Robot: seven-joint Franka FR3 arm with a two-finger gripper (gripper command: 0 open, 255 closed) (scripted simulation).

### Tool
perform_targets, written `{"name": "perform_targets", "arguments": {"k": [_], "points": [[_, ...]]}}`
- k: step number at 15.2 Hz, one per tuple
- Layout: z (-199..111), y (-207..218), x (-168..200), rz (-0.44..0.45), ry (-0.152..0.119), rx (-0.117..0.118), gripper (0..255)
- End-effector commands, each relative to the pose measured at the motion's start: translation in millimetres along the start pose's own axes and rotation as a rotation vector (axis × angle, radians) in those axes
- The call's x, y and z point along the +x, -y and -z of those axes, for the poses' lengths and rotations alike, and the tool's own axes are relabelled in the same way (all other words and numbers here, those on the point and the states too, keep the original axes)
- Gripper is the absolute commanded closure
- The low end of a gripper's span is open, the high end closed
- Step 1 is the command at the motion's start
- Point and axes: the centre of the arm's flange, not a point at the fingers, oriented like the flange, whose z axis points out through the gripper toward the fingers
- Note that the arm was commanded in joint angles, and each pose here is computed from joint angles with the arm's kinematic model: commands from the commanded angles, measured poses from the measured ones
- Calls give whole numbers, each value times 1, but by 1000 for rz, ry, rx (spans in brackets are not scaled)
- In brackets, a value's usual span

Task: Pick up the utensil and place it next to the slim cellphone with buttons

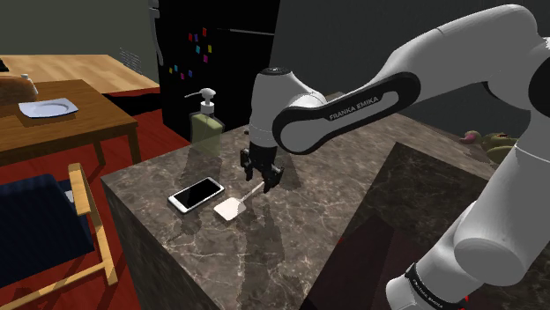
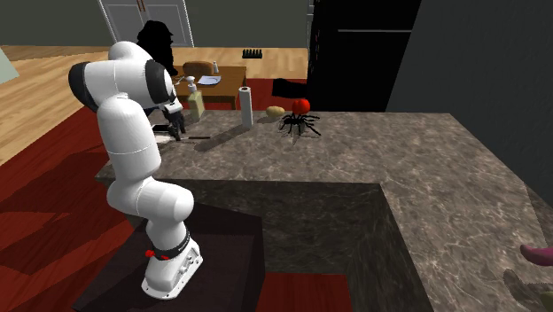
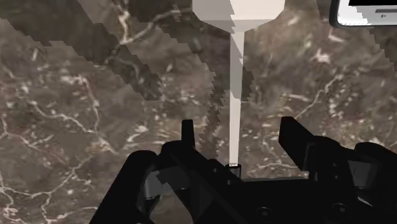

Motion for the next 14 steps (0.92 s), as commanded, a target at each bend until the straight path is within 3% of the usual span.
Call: {"name": "perform_targets", "arguments": {"k": [1,4,8,14], "points": [[0,0,0,0,0,0,0],[0,0,0,0,0,0,0],[50,0,0,0,0,0,0],[50,0,0,0,0,0,0]]}}
